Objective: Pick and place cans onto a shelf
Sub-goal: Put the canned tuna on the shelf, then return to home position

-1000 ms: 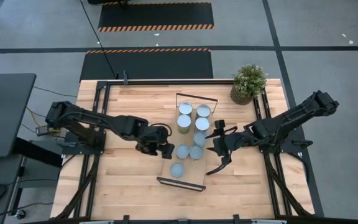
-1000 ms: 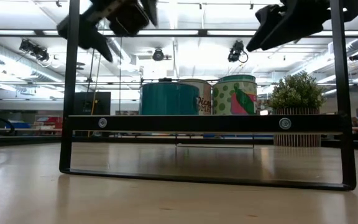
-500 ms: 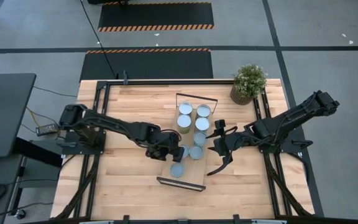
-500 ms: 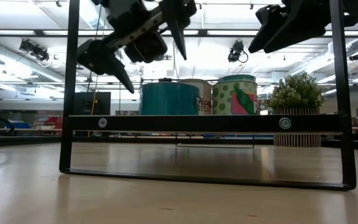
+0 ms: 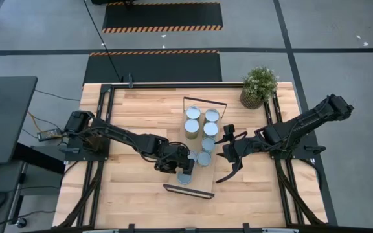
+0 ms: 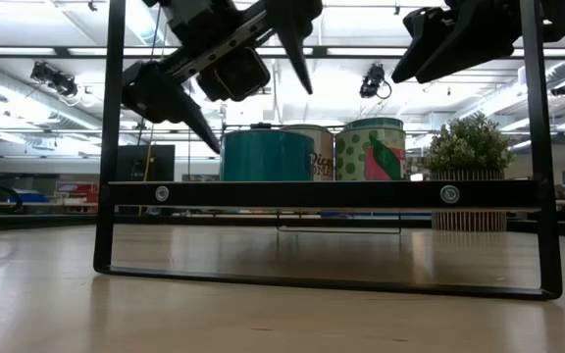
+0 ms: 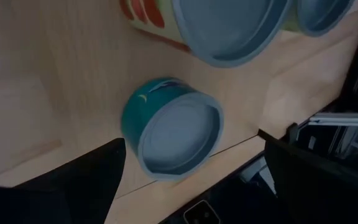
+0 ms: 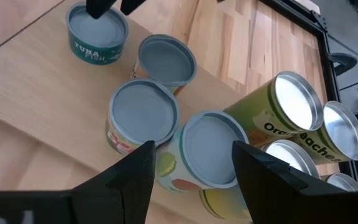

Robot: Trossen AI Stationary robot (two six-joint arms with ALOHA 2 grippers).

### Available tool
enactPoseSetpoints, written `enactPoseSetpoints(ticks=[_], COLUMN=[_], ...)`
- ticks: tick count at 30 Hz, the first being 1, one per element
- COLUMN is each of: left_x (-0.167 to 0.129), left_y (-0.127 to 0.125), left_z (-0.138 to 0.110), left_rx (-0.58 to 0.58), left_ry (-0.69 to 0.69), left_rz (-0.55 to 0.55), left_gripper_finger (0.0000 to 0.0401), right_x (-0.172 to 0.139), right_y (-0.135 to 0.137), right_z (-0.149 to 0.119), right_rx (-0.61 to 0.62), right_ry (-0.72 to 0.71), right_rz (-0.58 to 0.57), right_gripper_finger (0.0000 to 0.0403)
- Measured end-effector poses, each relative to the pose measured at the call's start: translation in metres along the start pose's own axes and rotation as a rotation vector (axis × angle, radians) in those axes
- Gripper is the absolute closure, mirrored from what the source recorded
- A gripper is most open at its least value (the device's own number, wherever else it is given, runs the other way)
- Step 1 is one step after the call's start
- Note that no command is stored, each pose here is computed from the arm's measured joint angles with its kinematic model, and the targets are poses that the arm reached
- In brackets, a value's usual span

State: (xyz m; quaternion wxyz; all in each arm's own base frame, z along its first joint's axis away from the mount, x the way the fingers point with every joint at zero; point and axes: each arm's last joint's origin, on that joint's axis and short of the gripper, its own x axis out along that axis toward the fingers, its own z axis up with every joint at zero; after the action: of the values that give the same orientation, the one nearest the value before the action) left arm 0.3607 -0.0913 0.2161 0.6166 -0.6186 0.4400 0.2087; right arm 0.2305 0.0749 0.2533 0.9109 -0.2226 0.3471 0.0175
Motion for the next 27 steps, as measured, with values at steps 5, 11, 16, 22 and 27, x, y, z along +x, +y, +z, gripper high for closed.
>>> enactPoseSetpoints(ticks=[5, 11, 16, 22, 27], left_x=[0.000, 0.009, 0.017, 0.027, 0.033], left_y=[0.000, 0.000, -0.003, -0.001, -0.006], left_z=[-0.001, -0.001, -0.002, -0.002, -0.003], left_rx=[-0.015, -0.027, -0.031, -0.030, -0.010], left_ry=[-0.019, 0.002, 0.011, 0.032, 0.039], left_rz=[-0.001, -0.001, -0.039, -0.037, -0.097], left_gripper_finger=[0.0012, 0.0012, 0.0012, 0.0012, 0.0012], right_x=[0.000, 0.000, 0.000, 0.000, 0.000], right_y=[0.000, 0.000, 0.000, 0.000, 0.000], right_z=[0.000, 0.000, 0.000, 0.000, 0.000], right_rx=[-0.001, -0.001, -0.002, -0.001, -0.002], right_ry=[0.001, 0.001, 0.003, 0.002, 0.003], right_rz=[0.001, 0.001, 0.002, 0.001, 0.001], right_gripper_finger=[0.0183, 0.0183, 0.0183, 0.0183, 0.0183])
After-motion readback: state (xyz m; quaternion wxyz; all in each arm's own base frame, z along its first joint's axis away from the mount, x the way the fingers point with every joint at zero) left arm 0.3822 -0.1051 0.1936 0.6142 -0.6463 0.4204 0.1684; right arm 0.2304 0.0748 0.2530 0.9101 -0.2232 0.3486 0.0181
